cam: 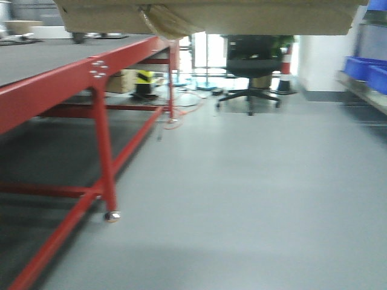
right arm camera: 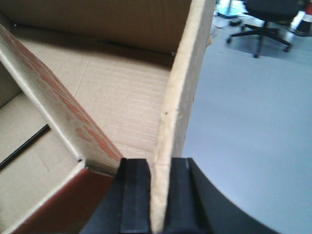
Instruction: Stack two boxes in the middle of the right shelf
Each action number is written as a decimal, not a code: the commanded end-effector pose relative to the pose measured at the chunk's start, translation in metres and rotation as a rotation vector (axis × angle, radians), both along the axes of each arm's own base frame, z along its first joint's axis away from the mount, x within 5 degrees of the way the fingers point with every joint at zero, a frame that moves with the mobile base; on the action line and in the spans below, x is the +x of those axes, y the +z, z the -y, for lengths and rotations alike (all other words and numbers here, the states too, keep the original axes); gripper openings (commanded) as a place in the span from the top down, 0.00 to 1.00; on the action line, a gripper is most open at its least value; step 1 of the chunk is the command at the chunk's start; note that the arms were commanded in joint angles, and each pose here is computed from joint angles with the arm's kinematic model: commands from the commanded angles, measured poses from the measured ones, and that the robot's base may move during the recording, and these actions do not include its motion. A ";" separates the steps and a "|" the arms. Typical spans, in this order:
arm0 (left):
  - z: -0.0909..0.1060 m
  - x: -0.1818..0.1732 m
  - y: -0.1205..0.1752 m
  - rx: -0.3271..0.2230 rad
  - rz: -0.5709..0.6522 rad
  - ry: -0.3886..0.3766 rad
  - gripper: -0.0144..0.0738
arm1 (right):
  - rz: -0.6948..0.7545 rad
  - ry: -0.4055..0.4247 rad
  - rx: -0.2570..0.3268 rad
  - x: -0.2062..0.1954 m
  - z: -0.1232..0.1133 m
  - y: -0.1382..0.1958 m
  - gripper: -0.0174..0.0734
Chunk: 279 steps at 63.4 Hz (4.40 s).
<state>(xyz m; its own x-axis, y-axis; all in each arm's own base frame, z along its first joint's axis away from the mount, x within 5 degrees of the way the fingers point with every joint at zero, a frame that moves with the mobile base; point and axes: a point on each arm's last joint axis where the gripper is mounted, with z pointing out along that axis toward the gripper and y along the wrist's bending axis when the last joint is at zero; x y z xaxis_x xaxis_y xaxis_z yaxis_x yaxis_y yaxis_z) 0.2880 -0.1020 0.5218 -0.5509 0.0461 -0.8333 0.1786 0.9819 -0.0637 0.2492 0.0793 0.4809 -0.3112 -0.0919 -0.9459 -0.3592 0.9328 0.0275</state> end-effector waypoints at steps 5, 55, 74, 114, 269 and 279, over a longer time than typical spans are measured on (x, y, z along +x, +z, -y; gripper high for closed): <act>0.000 -0.003 0.007 -0.011 0.049 -0.006 0.96 | 0.096 -0.007 0.014 -0.005 0.002 0.013 0.98; 0.000 -0.003 0.007 -0.011 0.049 -0.006 0.96 | 0.096 -0.007 0.014 -0.005 0.002 0.013 0.98; 0.000 -0.003 0.007 -0.011 0.049 -0.006 0.96 | 0.096 -0.007 0.014 -0.005 0.002 0.013 0.98; 0.000 -0.003 0.007 -0.012 0.051 -0.006 0.96 | 0.097 -0.007 0.015 -0.005 0.002 0.014 0.98; -0.001 -0.003 0.008 -0.008 0.058 -0.002 0.96 | 0.097 -0.007 0.015 -0.005 0.002 0.014 0.98; -0.001 -0.003 0.008 -0.008 0.058 -0.002 0.96 | 0.097 -0.007 0.015 -0.005 0.002 0.014 0.98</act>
<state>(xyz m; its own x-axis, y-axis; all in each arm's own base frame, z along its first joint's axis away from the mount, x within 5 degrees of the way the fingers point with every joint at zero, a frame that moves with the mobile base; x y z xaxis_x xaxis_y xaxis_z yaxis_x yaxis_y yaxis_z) 0.2883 -0.1017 0.5222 -0.5466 0.0471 -0.8361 0.1761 0.9826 -0.0598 0.2492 0.0793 0.4809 -0.3111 -0.0923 -0.9459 -0.3594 0.9328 0.0272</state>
